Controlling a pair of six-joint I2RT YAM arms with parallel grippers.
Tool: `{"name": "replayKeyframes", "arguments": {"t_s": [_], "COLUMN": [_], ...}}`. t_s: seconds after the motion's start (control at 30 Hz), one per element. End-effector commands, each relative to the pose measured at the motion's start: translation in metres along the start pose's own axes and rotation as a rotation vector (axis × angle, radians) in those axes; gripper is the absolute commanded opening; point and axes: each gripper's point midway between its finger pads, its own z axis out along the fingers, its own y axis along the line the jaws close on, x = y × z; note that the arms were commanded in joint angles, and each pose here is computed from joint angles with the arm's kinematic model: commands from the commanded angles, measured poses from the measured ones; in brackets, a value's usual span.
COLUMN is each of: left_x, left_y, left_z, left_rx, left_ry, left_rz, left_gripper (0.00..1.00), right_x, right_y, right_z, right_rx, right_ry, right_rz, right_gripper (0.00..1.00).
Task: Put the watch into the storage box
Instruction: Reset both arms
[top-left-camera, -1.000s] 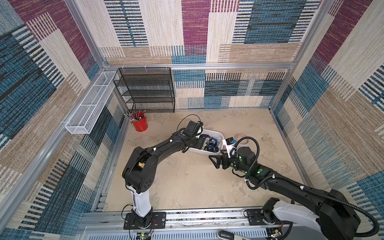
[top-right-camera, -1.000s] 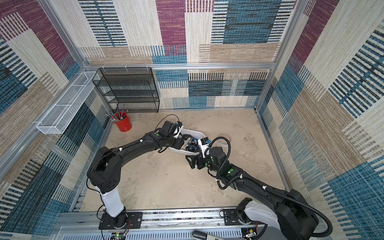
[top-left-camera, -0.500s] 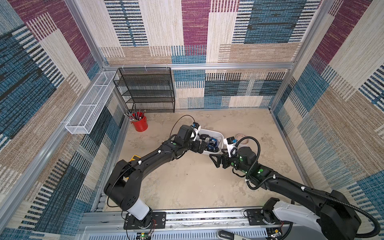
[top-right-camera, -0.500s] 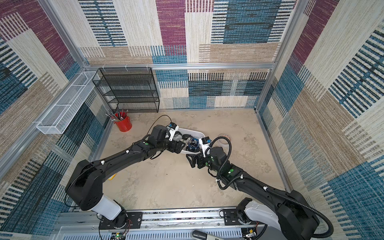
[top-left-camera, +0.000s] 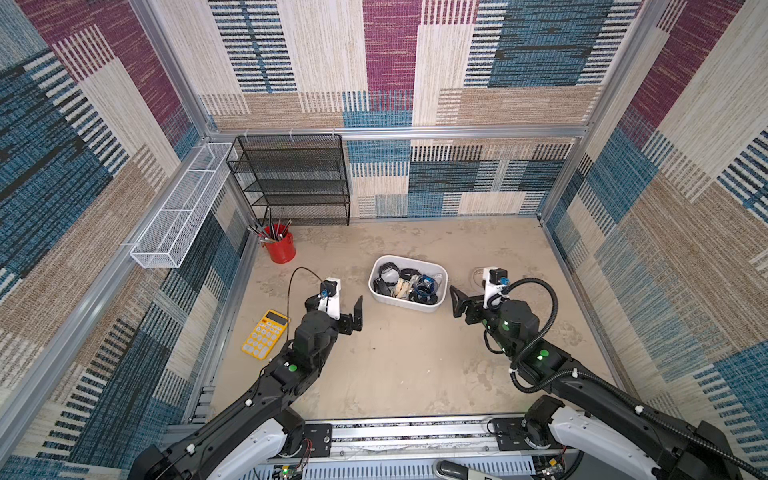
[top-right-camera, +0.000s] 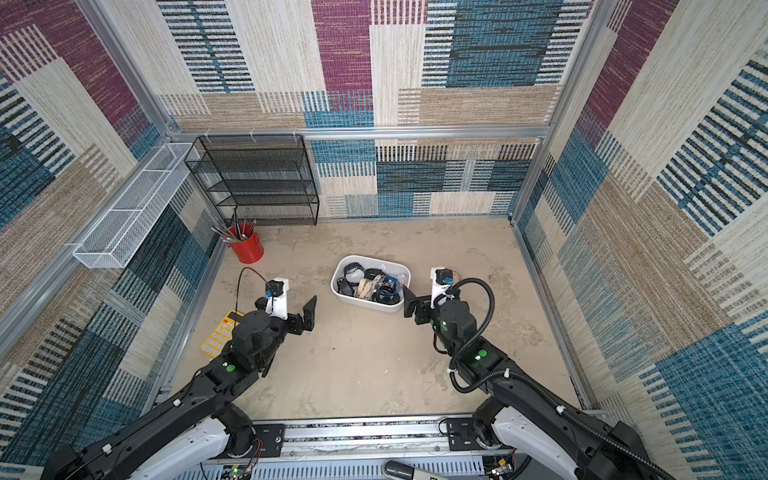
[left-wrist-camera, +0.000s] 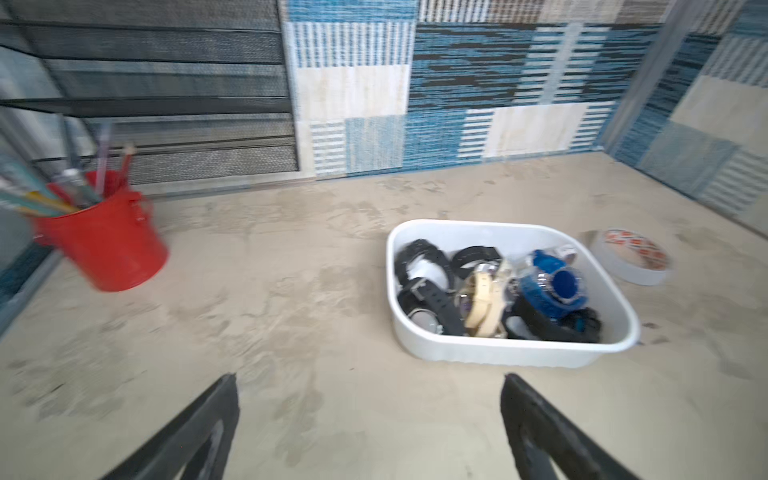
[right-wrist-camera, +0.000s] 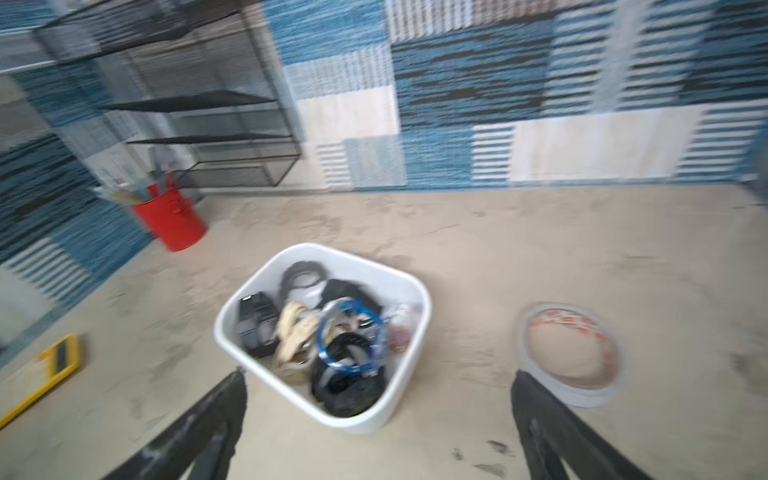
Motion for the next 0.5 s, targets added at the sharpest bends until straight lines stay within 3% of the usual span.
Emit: {"name": "replayKeyframes", "arguments": {"t_s": [0.0,0.13,0.27,0.47], "left_x": [-0.002,0.008,0.018,0.053], "left_y": [0.045,0.067,0.082,0.105], "left_z": [-0.013,-0.019,-0.012,0.027], "left_rx": [-0.239,-0.338,-0.394,-0.378], "left_ry": [-0.094,-0.126,-0.082,-0.001], "left_rz": [0.032,0.096,0.152,0.099], "left_gripper": [0.99,0.99,0.99,0.99], "right_x": [-0.020,-0.009,0.003,0.020], "right_y": [-0.051,-0.082,-0.105,-0.137], "right_z": [-0.009,-0.011,-0.006,0.014], "right_rx": [0.255,0.344,0.398,0.427], "right_ry": [-0.149,-0.208,-0.234,-0.240], "right_rz": [-0.090,-0.108,-0.120,-0.153], "right_gripper": [1.00,0.99,1.00,0.99]}}
